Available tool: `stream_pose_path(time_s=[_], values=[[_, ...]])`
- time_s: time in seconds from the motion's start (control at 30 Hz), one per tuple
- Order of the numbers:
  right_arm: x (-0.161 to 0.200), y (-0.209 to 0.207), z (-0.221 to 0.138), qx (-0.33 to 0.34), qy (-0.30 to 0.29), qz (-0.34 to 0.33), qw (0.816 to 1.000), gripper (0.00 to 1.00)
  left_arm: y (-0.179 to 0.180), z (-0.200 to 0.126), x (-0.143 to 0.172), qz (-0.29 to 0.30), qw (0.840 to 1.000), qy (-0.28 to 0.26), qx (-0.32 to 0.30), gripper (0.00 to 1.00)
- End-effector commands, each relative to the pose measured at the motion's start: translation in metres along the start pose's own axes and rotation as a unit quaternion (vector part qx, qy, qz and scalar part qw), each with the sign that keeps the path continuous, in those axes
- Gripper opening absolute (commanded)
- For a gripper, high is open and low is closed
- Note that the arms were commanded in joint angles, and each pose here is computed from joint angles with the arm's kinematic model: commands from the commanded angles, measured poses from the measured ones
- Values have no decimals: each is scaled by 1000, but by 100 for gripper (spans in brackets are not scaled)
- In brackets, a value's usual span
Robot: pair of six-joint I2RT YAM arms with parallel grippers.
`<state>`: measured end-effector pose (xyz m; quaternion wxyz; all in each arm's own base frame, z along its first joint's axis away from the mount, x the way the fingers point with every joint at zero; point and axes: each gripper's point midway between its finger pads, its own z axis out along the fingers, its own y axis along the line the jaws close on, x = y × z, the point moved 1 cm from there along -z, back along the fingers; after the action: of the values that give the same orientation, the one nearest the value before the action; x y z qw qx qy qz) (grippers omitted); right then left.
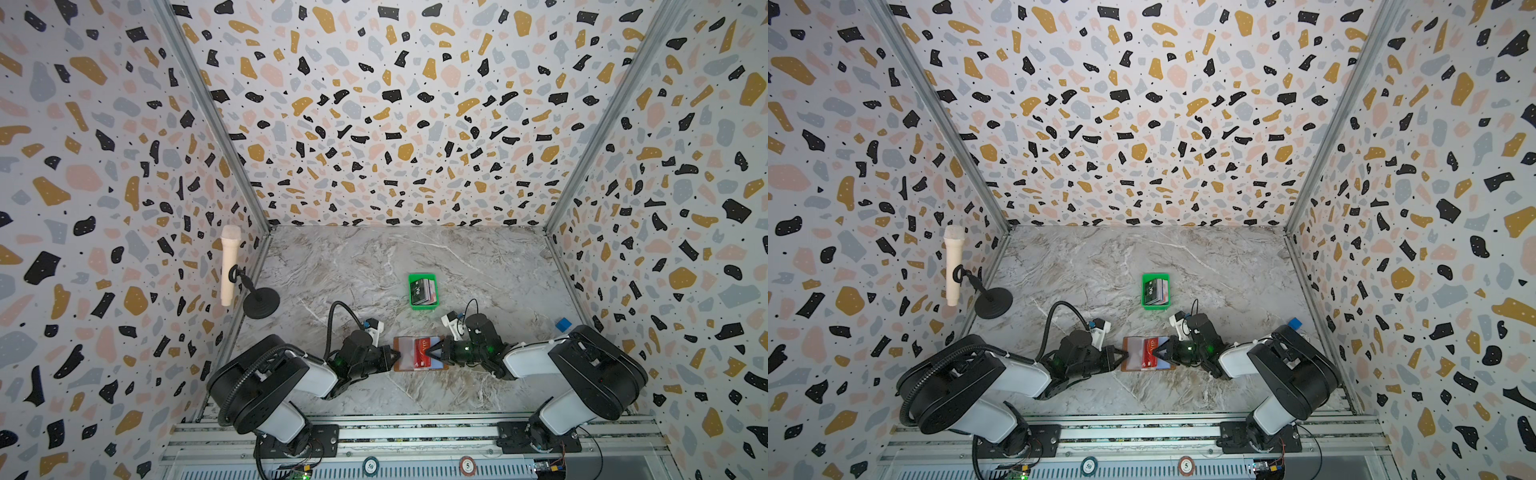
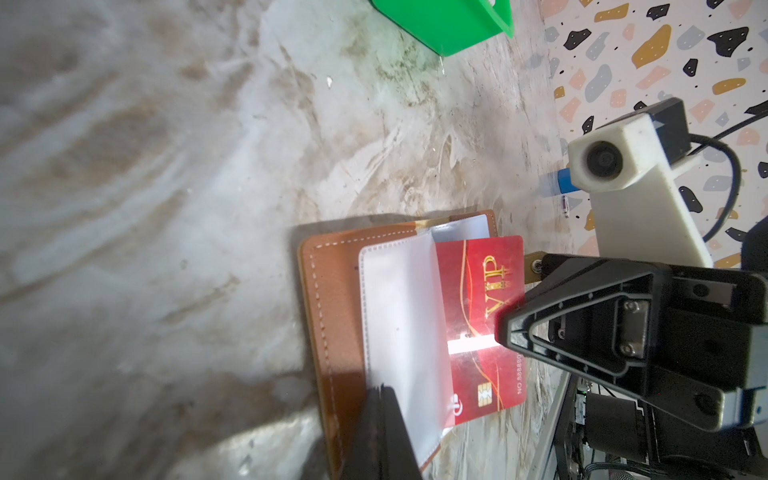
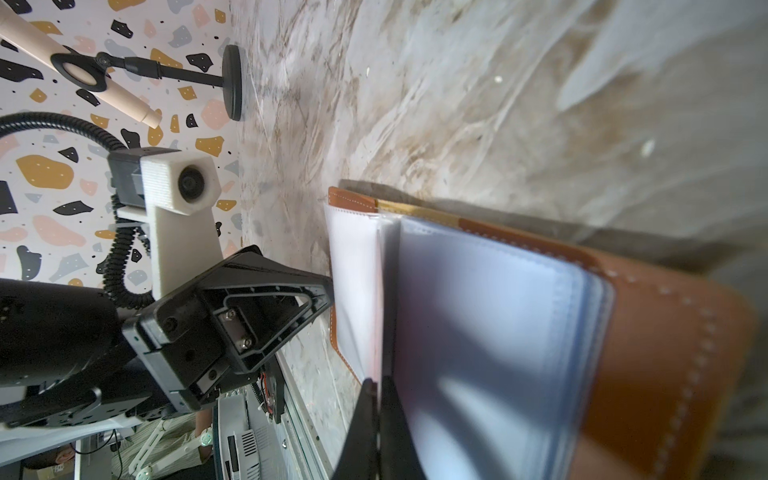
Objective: Insert credit cards into a card holder
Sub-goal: Insert the credit card into the card slot.
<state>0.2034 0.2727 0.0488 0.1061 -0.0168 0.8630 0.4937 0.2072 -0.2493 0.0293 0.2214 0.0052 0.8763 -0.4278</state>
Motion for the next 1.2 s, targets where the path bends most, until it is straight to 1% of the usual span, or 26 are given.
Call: stream_pose_path(time_s=[0.0, 0.3, 0.53, 0.67, 0.7, 0.8, 1.0, 1.17], values=[[1, 7, 2, -15, 12, -13, 1000, 0, -2, -1, 3, 0, 1000, 4, 7, 0], [1, 8, 5, -20, 18, -27, 999, 0, -5, -6, 0, 3, 1000, -2, 5, 0], [1, 11, 6, -22, 22, -36, 999, 0, 1, -11, -2, 7, 1000, -8, -20, 0], [2, 13, 9, -26, 29, -41, 998, 0, 10, -15, -1, 2, 999, -10, -45, 0], [2, 13, 9, -26, 30, -42, 998, 0, 11, -15, -1, 14, 999, -9, -52, 0], [2, 14, 11, -29, 34, -45, 998, 0, 15, -17, 0, 22, 998, -7, -66, 0], [4, 17, 14, -32, 41, -48, 997, 0, 24, -13, 8, 23, 996, 16, -82, 0], [6, 17, 17, -30, 50, -54, 997, 0, 25, -12, 10, 23, 996, 20, -78, 0]])
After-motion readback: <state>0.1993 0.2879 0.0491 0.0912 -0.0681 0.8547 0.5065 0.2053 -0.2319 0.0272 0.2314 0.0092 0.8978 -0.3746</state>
